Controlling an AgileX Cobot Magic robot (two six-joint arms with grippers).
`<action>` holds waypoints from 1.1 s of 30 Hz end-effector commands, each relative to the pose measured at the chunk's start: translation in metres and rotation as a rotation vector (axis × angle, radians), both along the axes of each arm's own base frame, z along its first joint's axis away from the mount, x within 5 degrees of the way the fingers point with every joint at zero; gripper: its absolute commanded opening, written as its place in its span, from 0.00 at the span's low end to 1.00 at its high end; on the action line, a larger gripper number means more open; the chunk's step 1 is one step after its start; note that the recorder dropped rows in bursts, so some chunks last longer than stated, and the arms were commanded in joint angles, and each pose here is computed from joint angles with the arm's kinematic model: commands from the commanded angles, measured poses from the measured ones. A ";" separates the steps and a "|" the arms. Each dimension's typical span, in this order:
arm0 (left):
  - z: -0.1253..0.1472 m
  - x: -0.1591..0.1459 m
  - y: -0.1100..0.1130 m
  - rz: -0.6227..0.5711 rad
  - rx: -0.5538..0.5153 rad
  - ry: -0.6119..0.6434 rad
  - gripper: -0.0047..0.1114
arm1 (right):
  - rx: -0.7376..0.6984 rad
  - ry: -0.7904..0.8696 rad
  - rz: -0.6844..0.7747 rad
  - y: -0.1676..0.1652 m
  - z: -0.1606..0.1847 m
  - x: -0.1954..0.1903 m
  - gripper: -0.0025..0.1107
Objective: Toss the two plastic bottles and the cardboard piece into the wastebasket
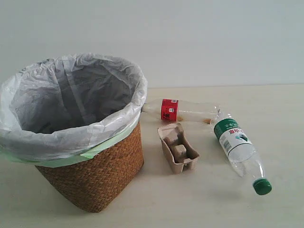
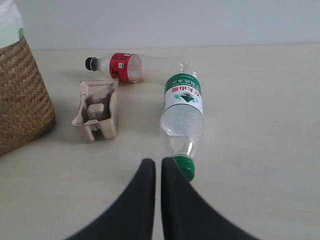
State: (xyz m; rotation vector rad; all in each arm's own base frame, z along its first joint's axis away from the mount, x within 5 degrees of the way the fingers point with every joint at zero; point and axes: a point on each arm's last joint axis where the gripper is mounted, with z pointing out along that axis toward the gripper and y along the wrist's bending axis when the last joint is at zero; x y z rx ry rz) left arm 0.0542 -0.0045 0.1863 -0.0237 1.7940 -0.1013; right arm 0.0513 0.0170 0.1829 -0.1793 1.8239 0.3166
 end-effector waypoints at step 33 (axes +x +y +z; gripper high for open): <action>-0.001 0.000 0.000 0.002 -0.002 -0.002 0.07 | 0.604 0.091 -0.046 0.007 0.011 -0.001 0.03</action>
